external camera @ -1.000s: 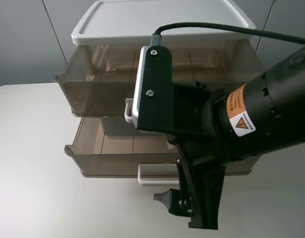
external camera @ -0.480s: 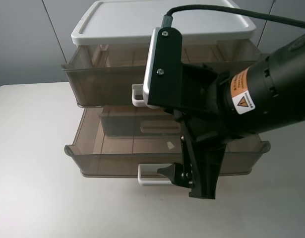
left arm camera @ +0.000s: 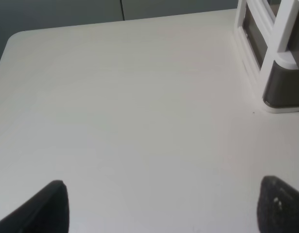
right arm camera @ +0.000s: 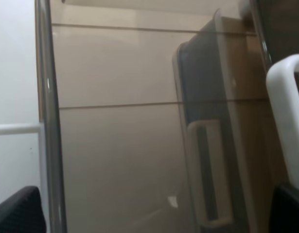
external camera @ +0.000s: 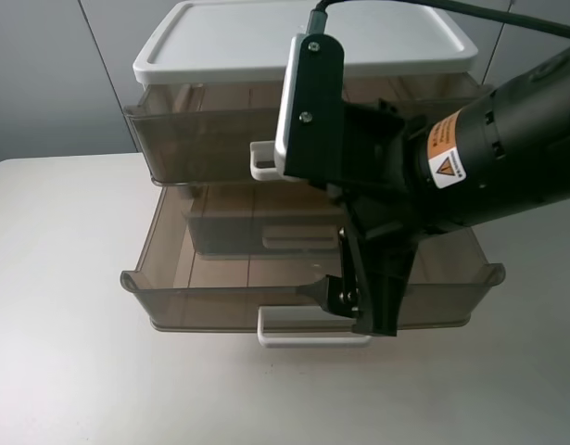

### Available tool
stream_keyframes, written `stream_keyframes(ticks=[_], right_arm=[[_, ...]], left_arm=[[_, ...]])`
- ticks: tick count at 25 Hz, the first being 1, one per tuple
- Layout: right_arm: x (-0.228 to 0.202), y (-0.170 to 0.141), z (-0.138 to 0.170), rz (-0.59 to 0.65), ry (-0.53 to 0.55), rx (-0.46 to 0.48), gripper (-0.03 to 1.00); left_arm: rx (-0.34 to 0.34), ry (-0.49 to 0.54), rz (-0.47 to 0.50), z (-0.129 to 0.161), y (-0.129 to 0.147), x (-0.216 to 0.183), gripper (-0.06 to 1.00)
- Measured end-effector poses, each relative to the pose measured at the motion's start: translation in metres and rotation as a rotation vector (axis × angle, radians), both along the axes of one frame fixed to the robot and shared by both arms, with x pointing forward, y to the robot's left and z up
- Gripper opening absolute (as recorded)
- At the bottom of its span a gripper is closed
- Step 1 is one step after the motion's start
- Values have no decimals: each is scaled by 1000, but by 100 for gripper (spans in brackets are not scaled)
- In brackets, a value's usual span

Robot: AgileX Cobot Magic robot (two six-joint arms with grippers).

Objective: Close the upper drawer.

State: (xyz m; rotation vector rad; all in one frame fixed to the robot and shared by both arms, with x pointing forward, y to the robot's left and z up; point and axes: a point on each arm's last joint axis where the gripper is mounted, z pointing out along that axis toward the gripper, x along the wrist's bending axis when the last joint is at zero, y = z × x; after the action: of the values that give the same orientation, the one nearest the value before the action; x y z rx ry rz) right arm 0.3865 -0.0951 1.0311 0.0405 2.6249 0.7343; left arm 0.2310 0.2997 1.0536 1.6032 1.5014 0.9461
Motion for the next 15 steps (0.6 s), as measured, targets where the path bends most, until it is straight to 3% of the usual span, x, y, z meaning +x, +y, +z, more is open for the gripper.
stream_keyframes(ticks=[8,15], right_arm=[[10,4,6,4,-80,89,70],[19,8,-1,-18,-70,95,70]], left_arm=[[0,0,0,0,0,0,74],[0,0,0,0,0,0,74]])
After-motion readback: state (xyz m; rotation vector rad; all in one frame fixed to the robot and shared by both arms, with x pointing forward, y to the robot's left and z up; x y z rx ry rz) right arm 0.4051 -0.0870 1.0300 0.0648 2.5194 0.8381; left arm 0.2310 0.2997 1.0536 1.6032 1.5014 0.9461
